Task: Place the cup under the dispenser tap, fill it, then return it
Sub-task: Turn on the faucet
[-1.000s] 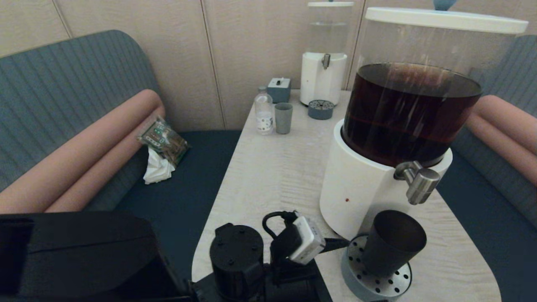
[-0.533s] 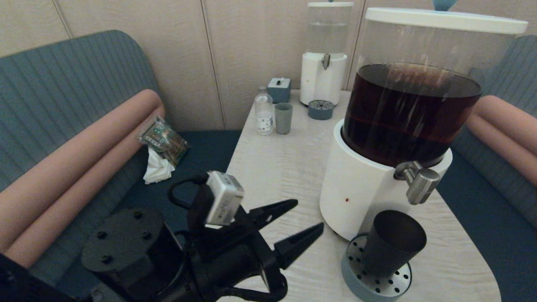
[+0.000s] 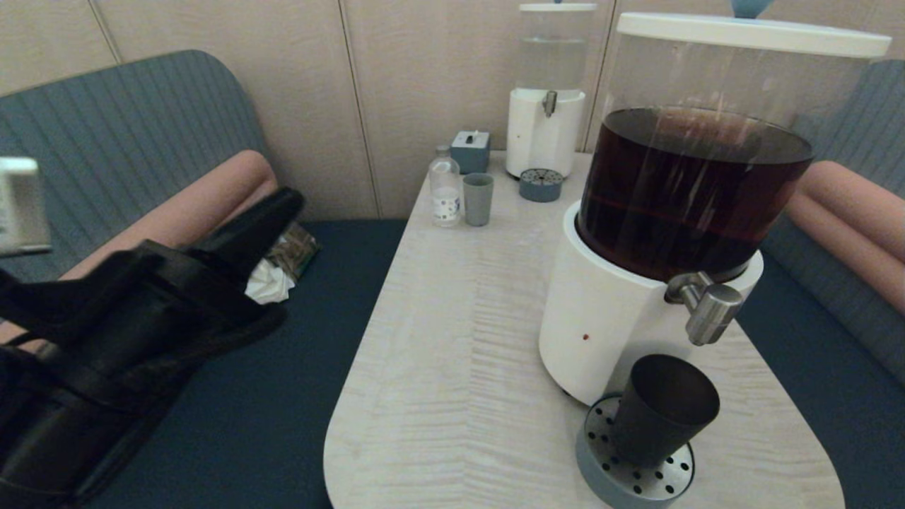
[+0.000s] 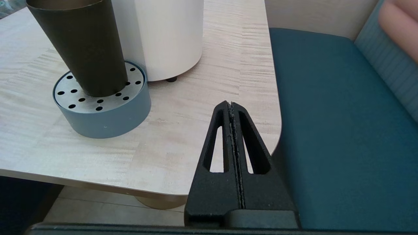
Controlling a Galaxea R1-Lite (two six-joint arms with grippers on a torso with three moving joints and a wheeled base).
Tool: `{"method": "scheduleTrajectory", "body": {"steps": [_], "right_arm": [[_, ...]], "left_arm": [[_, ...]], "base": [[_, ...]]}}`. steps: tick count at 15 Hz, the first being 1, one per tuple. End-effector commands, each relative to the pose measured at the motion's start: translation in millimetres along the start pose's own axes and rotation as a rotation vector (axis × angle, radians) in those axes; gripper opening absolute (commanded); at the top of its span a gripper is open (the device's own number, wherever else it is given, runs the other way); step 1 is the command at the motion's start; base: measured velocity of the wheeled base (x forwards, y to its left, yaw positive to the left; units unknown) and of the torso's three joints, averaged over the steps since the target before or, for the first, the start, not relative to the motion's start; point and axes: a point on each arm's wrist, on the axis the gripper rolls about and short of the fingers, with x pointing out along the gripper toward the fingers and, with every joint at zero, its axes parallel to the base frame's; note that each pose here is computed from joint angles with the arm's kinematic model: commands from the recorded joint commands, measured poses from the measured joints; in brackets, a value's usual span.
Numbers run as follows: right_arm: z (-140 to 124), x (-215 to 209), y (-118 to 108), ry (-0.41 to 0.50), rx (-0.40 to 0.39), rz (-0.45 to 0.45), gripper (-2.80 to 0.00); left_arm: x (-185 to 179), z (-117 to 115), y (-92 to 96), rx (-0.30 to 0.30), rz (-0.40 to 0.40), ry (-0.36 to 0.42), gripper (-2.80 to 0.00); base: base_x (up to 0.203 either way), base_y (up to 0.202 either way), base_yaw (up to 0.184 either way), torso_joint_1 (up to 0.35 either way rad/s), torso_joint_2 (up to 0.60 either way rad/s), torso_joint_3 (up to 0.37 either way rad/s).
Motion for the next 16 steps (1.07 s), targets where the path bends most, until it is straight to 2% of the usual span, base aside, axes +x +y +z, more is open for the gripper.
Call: {"method": "scheduleTrajectory", "body": {"steps": [1,4,6,9,11,13,15,16], "right_arm": [[-2.5,0.6,0.0,0.008,0.0,0.0,-2.8],[-2.5,0.6,0.0,0.008,0.0,0.0,-2.8],[-2.5,0.6,0.0,0.008,0.0,0.0,-2.8],[-2.5,0.6,0.0,0.008,0.0,0.0,-2.8],[-2.5,0.6,0.0,0.008,0.0,0.0,-2.8],[-2.5,0.6,0.0,0.008,0.0,0.0,-2.8],[-2.5,0.6,0.0,0.008,0.0,0.0,-2.8],[-2.5,0.6,0.0,0.008,0.0,0.0,-2.8]], "left_arm": [[-28.4,40.5,7.0,0.052,0.067,-0.159,-2.8],[-78.5,72.9,5.8,0.141,0.171,-0.32,-2.8],[-117.4,89.1,-7.6,0.203,0.2,-0.449,-2.8],[-169.2,97.4,-32.2,0.298,0.227,-0.629,-2.8],[-198.0,95.4,-48.8,0.355,0.206,-0.728,-2.8],[-220.7,89.4,-61.1,0.393,0.154,-0.765,-2.8],[-232.6,76.2,-62.8,0.46,0.152,-0.748,-2.8],[-231.8,71.3,-60.7,0.493,0.15,-0.712,-2.8]], "base": [[0.0,0.0,0.0,0.0,0.0,0.0],[0.0,0.0,0.0,0.0,0.0,0.0],[0.0,0.0,0.0,0.0,0.0,0.0],[0.0,0.0,0.0,0.0,0.0,0.0],[0.0,0.0,0.0,0.0,0.0,0.0],[0.0,0.0,0.0,0.0,0.0,0.0],[0.0,0.0,0.0,0.0,0.0,0.0],[0.0,0.0,0.0,0.0,0.0,0.0]]}}
